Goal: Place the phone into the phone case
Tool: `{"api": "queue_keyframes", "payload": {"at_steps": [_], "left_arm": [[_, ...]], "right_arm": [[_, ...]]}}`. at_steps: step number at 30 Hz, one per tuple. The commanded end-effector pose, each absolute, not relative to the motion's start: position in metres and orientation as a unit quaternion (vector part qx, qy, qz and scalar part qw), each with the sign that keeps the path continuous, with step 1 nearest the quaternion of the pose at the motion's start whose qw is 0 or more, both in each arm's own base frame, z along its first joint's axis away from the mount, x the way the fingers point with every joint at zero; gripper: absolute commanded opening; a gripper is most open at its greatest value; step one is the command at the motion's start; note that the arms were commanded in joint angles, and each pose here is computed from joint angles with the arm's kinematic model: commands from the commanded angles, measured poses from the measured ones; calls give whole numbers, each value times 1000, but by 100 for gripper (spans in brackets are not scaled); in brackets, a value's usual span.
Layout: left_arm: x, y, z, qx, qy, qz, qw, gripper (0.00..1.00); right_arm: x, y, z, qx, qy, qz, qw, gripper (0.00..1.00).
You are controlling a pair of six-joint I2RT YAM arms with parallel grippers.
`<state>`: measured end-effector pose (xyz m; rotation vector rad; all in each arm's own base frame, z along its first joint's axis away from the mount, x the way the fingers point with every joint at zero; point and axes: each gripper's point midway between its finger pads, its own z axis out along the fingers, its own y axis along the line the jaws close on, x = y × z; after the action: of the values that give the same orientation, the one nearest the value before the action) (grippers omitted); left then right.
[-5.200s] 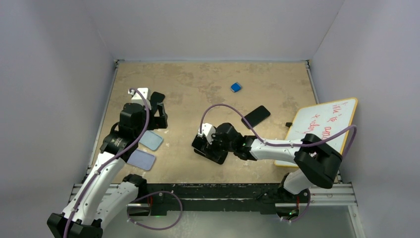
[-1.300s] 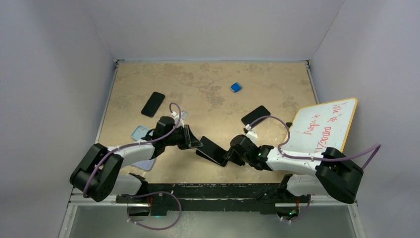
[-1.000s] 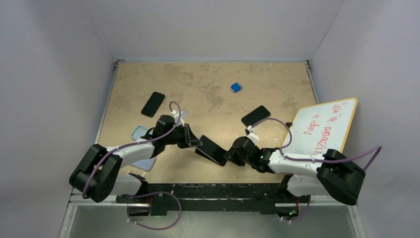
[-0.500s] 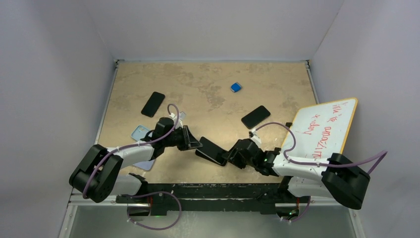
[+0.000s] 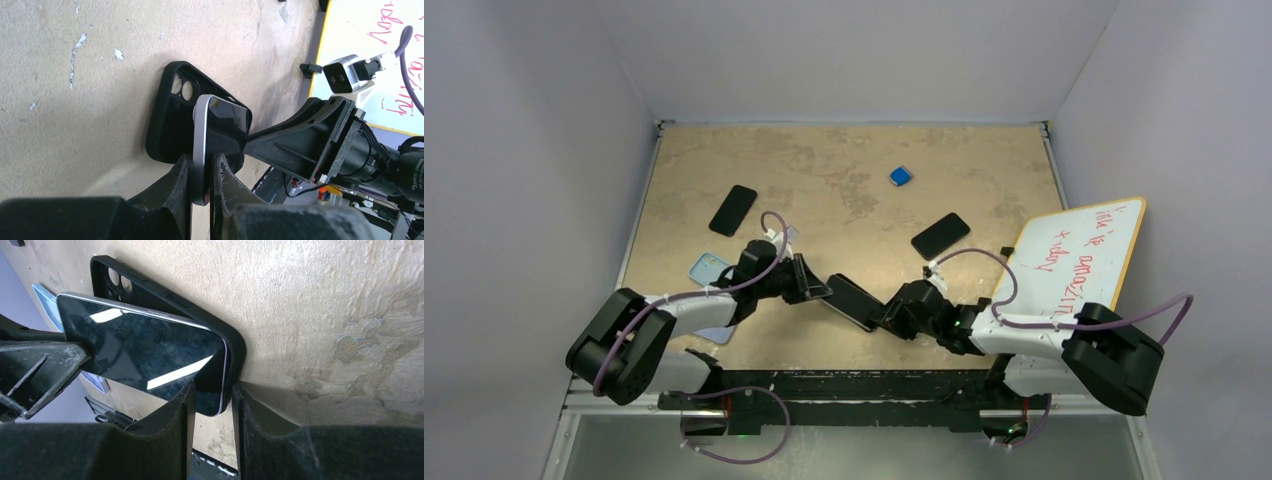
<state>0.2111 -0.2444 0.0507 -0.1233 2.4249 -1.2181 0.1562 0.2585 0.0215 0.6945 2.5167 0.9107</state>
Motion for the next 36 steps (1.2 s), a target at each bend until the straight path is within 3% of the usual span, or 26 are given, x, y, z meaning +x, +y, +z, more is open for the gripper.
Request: {"api": "queue_keyframes", "payload": {"at_steps": [1,9,17,32,36], "left_arm": [[197,-230,9,-23,915,-353,191,7],[247,-230,44,43,910,-298,283,6],[246,-228,21,42,924,-280,256,13],[263,-232,19,58,930,-256,258,48],[266,-231,37,58,925,-259,273,63]], "right_arm": [[159,276,32,252,875,370,184,33],[157,265,25,233,886,347,202,34],[158,262,24,227,886,346,210,36],[156,256,28,213,888,342,222,37],[157,258,41,182,893,340,232,42]]}}
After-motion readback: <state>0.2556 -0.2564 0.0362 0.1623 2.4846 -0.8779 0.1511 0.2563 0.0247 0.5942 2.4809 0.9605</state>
